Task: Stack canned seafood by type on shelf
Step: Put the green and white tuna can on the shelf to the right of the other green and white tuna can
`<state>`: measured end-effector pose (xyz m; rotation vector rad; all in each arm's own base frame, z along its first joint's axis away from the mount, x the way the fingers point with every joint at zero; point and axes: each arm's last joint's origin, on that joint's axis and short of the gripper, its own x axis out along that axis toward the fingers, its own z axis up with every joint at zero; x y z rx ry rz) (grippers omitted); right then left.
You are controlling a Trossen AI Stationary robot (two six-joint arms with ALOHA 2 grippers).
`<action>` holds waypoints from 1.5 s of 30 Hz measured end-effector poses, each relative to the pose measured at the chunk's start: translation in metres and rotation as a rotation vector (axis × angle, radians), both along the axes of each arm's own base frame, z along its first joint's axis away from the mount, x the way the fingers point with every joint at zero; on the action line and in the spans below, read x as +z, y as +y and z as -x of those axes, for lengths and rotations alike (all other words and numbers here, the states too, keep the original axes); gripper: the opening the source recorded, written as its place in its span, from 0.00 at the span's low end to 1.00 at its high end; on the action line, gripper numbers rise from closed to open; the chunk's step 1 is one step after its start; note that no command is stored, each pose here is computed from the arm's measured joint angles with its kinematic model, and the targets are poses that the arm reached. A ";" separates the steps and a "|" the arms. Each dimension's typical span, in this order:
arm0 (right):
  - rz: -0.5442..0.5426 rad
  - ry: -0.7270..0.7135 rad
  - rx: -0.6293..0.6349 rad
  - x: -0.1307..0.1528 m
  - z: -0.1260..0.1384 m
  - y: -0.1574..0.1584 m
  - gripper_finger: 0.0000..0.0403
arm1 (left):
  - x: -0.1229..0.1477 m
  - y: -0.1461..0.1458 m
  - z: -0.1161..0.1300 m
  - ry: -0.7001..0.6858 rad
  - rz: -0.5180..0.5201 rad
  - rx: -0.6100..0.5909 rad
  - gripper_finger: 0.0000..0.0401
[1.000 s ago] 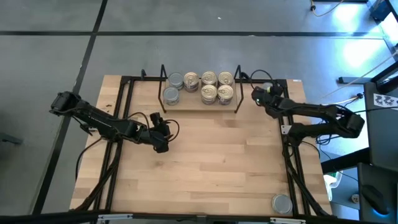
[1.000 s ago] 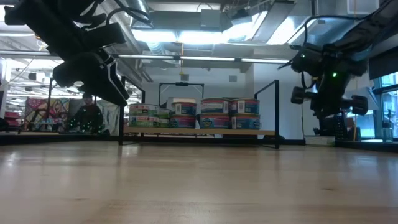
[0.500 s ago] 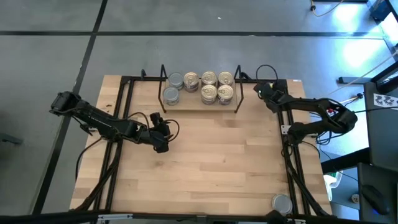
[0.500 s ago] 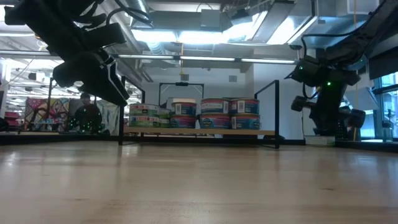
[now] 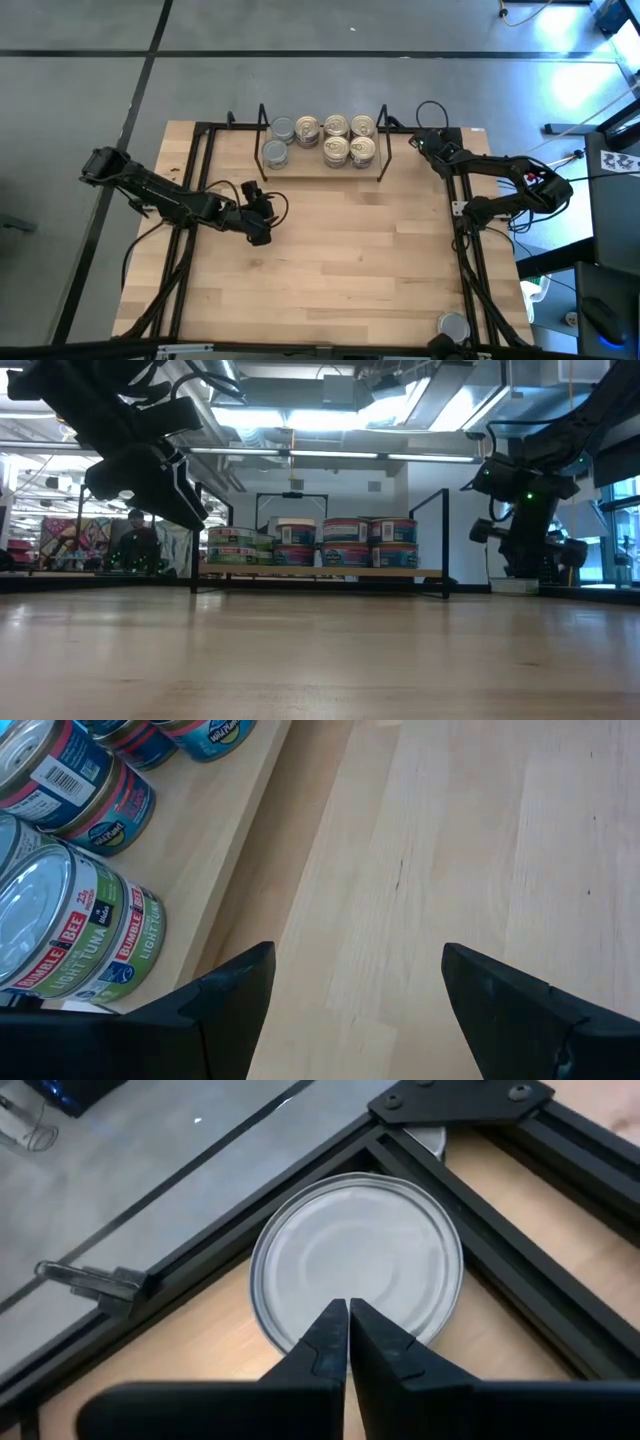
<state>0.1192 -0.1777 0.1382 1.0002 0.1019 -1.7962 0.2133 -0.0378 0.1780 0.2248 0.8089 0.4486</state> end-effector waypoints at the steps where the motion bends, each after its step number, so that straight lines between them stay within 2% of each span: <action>1: 0.002 0.005 0.005 0.000 0.000 0.000 0.04 | 0.000 0.000 0.000 0.000 0.000 0.000 0.71; 8: -0.022 0.056 0.073 0.002 0.000 -0.006 0.04 | 0.000 0.000 0.000 0.001 -0.001 -0.001 0.71; 14: -0.077 0.086 0.056 0.002 -0.004 -0.011 0.04 | 0.000 0.000 0.000 0.002 -0.002 -0.003 0.71; 25: -0.241 0.155 0.097 0.005 -0.010 -0.017 0.04 | 0.000 0.000 0.000 0.001 0.000 -0.001 0.71; 33: -0.407 0.191 0.191 0.014 -0.012 -0.015 0.04 | 0.000 0.000 0.000 0.002 -0.001 -0.003 0.71; 45: -0.702 0.340 0.308 0.017 -0.004 0.009 0.04 | 0.000 0.000 0.000 0.003 -0.002 -0.004 0.71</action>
